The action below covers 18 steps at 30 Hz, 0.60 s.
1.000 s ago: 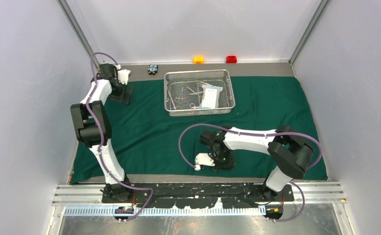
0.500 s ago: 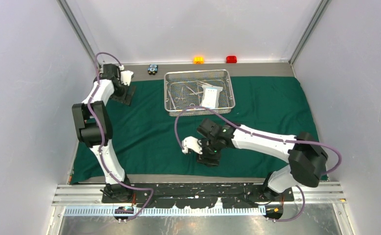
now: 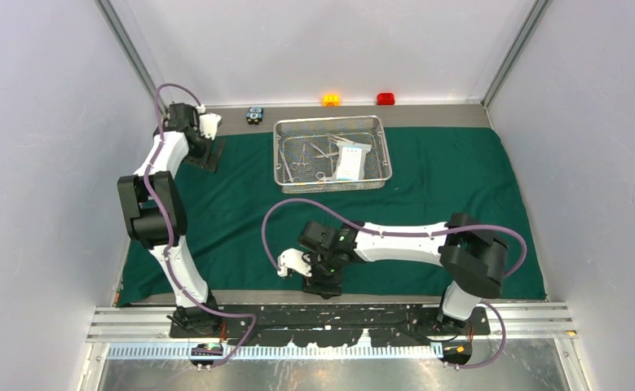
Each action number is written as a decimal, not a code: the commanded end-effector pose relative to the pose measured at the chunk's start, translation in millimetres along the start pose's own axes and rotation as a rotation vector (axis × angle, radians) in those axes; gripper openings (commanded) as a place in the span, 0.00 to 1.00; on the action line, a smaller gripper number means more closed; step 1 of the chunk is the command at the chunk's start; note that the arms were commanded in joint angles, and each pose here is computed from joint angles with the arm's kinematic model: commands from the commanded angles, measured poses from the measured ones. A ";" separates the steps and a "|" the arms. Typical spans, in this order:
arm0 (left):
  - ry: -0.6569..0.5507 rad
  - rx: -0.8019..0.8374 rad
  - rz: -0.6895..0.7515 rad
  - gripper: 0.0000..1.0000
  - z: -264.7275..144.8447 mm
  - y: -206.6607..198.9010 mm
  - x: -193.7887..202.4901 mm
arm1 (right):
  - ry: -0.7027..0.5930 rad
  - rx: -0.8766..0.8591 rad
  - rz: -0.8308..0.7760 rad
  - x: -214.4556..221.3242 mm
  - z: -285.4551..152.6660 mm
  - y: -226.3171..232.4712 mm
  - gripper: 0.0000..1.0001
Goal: Open and lay out the surgical kit
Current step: Smooth out the surgical kit at the center of the board.
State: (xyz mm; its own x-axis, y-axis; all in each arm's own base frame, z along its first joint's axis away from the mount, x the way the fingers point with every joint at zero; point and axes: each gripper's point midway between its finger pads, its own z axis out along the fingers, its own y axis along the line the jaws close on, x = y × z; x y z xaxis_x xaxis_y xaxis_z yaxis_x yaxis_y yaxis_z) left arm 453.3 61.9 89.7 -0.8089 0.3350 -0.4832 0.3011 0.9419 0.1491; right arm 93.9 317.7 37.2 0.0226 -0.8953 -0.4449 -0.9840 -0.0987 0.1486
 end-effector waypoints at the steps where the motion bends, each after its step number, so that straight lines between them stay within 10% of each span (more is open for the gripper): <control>1: -0.071 -0.013 0.026 0.75 -19.9 4.1 -19.4 | -0.001 0.077 -0.003 -8.4 5.2 -17.4 0.63; 9: -0.071 -0.010 0.027 0.74 -19.2 4.1 -19.6 | 0.071 0.096 -0.017 10.5 15.5 -22.4 0.55; 18: -0.056 -0.022 0.036 0.74 -18.5 8.4 -20.3 | 0.126 0.068 -0.007 28.5 26.0 -11.2 0.24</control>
State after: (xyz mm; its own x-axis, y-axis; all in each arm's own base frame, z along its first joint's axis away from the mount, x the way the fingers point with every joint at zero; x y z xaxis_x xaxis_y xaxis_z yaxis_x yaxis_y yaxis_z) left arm 453.7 61.4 90.2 -0.8019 0.3514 -0.4832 0.3183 0.9357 0.1523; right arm 113.4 315.4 16.5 0.0479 -0.9226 -0.3829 -0.9963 -0.0714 0.0476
